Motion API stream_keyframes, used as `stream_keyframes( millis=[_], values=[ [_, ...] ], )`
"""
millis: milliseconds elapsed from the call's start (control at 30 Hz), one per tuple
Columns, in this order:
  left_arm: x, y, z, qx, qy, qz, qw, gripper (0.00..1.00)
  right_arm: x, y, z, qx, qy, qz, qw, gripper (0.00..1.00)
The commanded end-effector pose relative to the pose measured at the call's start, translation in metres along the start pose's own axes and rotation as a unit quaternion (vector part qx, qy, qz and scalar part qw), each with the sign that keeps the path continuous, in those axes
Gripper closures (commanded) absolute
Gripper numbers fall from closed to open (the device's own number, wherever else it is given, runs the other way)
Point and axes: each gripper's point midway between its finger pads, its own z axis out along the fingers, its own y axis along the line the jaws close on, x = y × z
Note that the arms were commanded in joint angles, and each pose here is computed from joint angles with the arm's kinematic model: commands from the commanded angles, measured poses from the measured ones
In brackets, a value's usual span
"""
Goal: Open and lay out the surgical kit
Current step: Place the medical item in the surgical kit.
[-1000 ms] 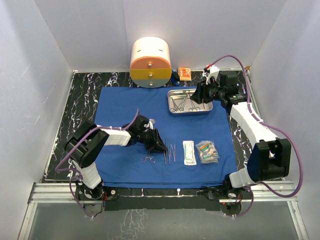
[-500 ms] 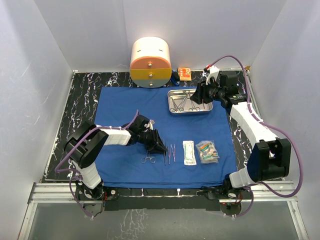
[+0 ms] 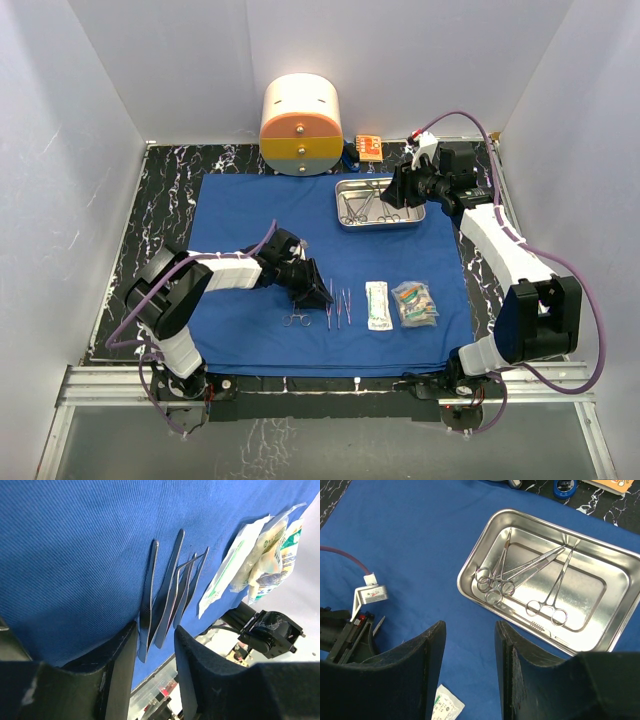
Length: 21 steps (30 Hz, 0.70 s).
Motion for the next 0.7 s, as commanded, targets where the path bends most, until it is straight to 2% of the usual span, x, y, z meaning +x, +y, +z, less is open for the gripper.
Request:
stream_keyframes(
  millis=[0, 300, 533, 667],
  values=[
    [0.000, 0.011, -0.004, -0.036, -0.007, 0.002, 0.999, 0.64, -0.022, 0.003, -0.002, -0.007, -0.027, -0.016, 0.999, 0.57],
    [-0.004, 0.007, -0.008, -0.043, -0.014, 0.023, 0.999, 0.64, -0.024, 0.002, -0.004, -0.003, -0.031, -0.020, 0.999, 0.57],
    [-0.013, -0.017, -0.024, -0.024, -0.036, 0.073, 0.996, 0.58, -0.031, -0.007, -0.003, 0.015, -0.029, -0.039, 0.999, 0.57],
    [-0.016, -0.020, -0.039, -0.023, -0.048, 0.075, 0.996, 0.56, -0.031, -0.013, 0.001, 0.023, -0.021, -0.050, 0.998, 0.57]
  ],
)
